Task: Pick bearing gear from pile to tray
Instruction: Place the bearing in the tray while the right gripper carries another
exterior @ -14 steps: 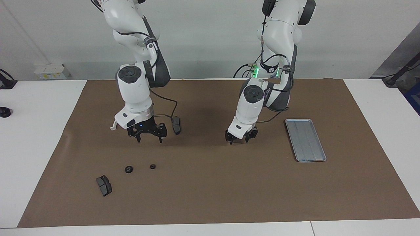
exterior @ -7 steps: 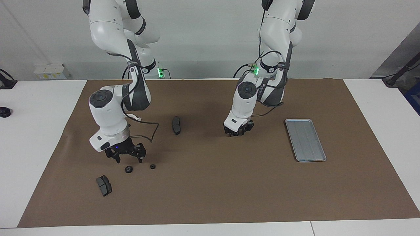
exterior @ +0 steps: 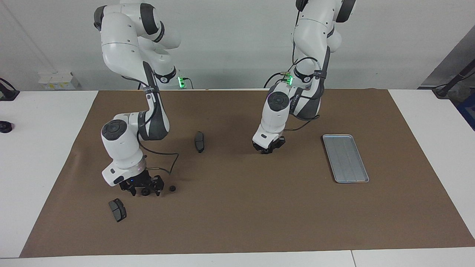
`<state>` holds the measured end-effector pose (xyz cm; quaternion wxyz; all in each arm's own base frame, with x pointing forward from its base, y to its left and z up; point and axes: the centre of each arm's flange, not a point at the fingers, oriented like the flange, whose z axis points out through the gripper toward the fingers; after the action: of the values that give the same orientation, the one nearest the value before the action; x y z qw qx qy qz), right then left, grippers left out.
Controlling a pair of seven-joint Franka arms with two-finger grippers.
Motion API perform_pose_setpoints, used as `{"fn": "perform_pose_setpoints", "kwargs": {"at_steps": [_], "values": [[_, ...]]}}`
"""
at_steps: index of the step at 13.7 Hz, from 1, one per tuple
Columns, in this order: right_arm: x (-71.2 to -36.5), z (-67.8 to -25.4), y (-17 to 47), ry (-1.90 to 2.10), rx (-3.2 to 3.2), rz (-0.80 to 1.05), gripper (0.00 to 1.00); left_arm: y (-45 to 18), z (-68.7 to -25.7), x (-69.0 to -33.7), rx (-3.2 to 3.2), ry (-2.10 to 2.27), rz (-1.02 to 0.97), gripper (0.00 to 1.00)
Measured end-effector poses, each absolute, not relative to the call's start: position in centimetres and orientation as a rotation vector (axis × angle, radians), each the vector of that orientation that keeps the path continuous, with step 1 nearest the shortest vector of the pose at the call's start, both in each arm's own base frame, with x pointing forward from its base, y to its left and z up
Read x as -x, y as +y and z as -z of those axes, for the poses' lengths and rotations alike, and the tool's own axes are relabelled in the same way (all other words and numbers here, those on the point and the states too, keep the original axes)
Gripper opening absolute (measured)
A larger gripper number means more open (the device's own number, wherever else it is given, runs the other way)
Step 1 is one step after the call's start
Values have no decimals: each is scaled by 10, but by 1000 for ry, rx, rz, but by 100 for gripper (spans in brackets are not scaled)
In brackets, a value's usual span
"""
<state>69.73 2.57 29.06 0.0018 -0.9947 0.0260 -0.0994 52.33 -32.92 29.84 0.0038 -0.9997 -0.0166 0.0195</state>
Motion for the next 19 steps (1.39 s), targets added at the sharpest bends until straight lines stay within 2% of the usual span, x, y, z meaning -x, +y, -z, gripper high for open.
{"fn": "perform_pose_setpoints", "kwargs": {"at_steps": [2,3,6,7,10,12,15,19], "values": [[-697,-290,22,89,3122,308,93,-329,-298,-523,3133,-52,-61,35],[-697,-289,21,91,3123,302,84,-329,-298,-523,3133,-53,-60,35],[-696,-289,19,95,3128,280,43,-321,-312,-538,3149,-94,-7,35],[-696,-290,17,101,3129,271,34,-308,-324,-553,3159,-141,29,35],[-694,-300,12,112,3134,248,34,-237,-367,-600,3158,-277,79,35],[-692,-320,16,105,3134,253,34,-181,-389,-616,3148,-266,50,35],[-687,-356,53,105,3114,278,34,-87,-408,-620,3142,-135,-38,35],[-667,-367,168,263,3065,274,34,-5,-376,-600,3145,47,-128,35]]}}
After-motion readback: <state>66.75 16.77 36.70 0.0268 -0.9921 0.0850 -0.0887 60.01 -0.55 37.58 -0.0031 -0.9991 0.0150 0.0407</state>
